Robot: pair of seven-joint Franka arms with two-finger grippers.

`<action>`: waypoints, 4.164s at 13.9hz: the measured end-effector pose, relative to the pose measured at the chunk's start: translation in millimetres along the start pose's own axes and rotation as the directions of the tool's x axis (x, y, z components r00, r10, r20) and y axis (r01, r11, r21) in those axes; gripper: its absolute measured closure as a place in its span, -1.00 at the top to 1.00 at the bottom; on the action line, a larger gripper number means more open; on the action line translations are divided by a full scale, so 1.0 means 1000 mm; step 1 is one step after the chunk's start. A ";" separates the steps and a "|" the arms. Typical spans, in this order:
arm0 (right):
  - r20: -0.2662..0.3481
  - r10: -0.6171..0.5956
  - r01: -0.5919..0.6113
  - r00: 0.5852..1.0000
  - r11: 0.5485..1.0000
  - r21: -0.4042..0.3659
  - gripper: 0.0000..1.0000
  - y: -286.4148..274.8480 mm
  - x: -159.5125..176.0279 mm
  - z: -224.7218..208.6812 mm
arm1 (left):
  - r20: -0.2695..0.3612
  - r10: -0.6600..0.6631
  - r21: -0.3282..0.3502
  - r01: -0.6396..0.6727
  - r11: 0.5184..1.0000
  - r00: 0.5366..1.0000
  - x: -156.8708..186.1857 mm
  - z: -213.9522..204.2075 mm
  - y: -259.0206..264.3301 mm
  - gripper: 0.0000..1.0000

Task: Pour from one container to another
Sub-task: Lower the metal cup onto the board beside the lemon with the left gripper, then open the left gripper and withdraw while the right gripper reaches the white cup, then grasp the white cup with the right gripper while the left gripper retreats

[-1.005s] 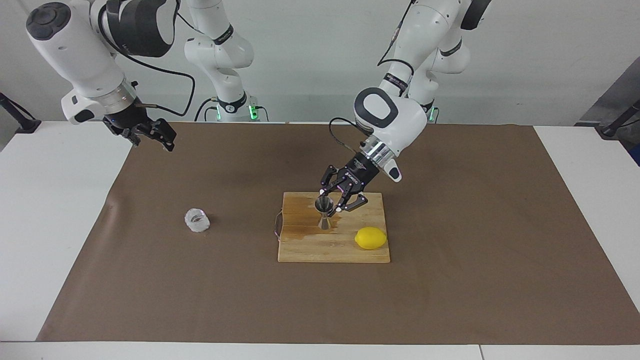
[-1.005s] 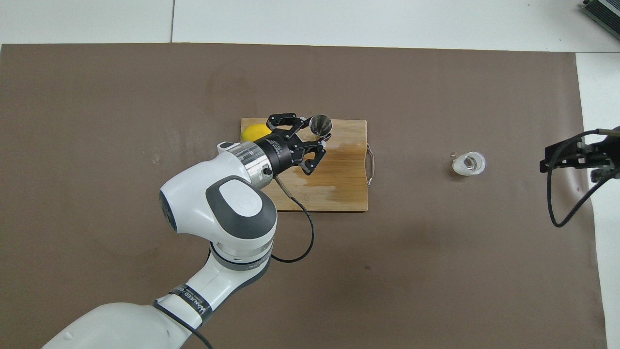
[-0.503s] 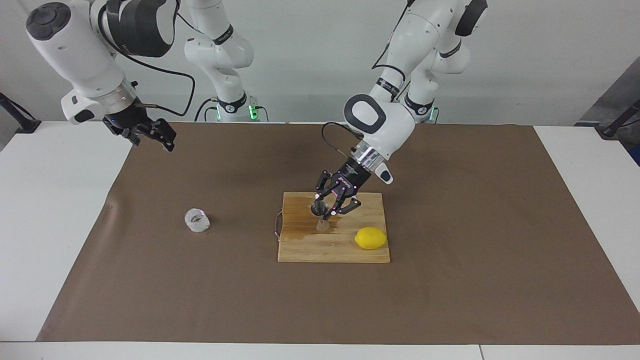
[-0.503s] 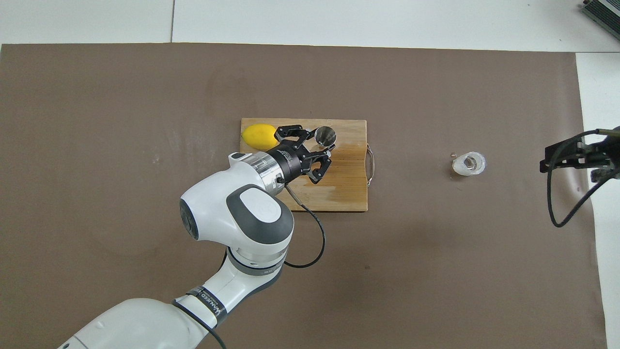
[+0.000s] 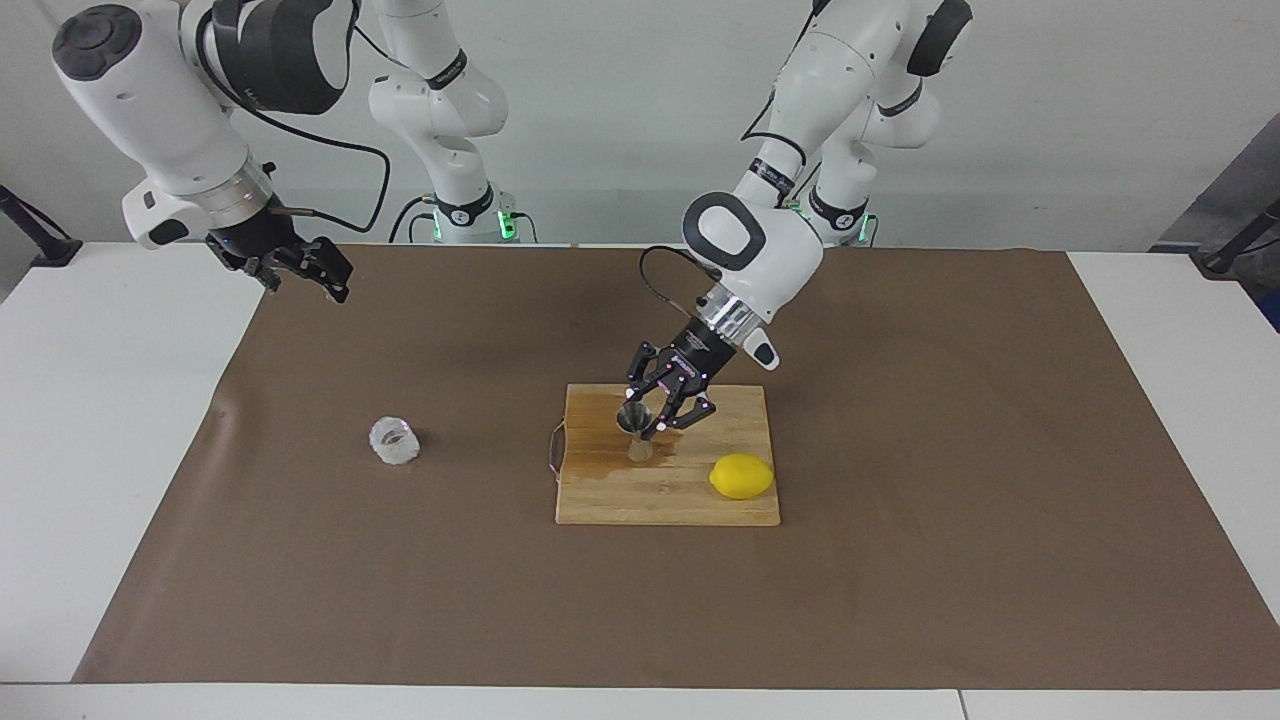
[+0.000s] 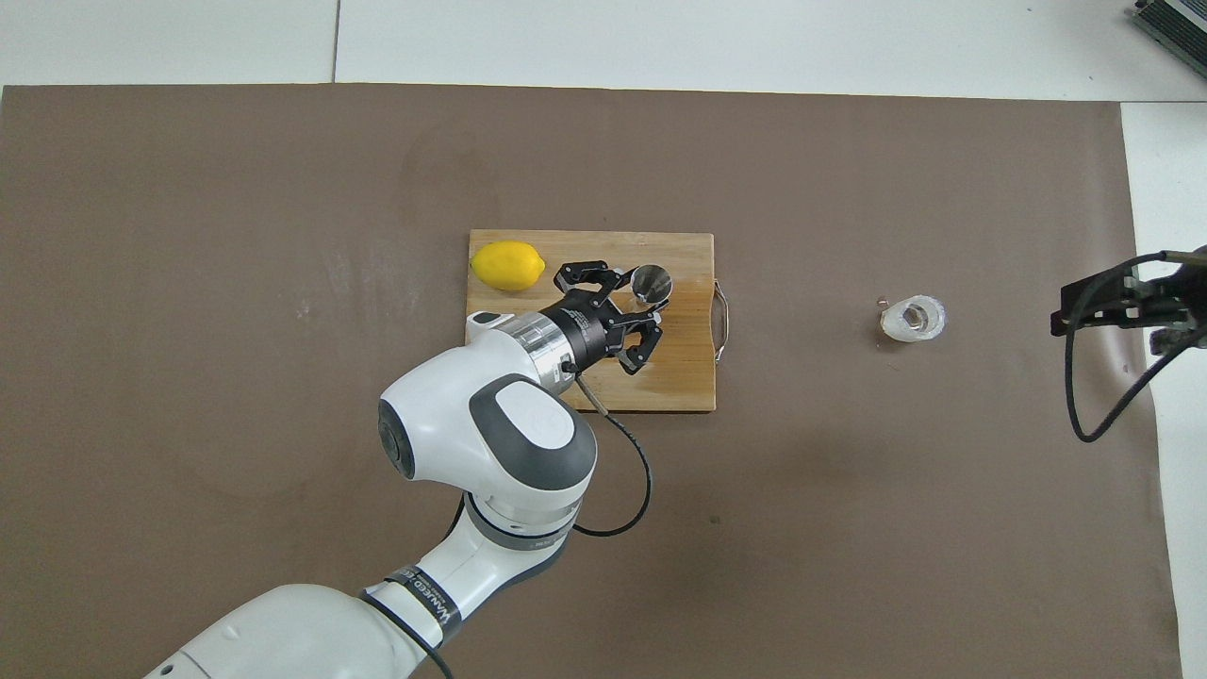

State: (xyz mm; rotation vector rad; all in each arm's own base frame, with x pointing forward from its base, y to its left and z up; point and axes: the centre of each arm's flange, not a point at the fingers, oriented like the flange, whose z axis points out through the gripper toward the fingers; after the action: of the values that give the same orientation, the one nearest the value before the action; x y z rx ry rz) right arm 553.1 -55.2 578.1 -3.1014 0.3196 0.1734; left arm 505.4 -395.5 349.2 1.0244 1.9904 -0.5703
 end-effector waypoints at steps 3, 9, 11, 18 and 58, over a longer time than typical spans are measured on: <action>0.000 0.000 0.000 1.000 1.000 0.000 1.00 0.000 0.000 0.000 | -0.009 -0.005 -0.001 0.005 1.000 1.000 0.003 0.003 -0.008 -0.06; 0.000 0.000 0.000 1.000 1.000 0.000 1.00 0.000 0.000 0.000 | -0.013 -0.025 -0.005 0.025 1.000 1.000 0.006 0.004 -0.008 -0.08; 0.000 0.000 0.000 1.000 1.000 0.000 1.00 0.000 0.000 0.000 | -0.016 -0.028 -0.008 0.028 1.000 0.999 0.008 0.005 -0.007 -0.08; 0.000 0.000 0.000 1.000 1.000 0.000 1.00 0.000 0.000 0.000 | -0.021 -0.030 -0.017 0.030 0.999 0.999 0.009 0.005 -0.006 0.10; -0.506 -0.862 0.999 0.007 -0.011 0.032 1.00 0.095 0.075 0.212 | -0.142 0.892 0.434 -0.783 0.447 0.430 -0.082 -0.125 0.133 1.00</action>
State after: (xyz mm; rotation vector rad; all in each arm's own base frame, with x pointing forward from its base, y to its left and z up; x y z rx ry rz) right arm 583.4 -156.7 358.0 -2.0841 -1.6460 -0.4457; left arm 586.3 -271.9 484.0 2.2796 1.3325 -0.0899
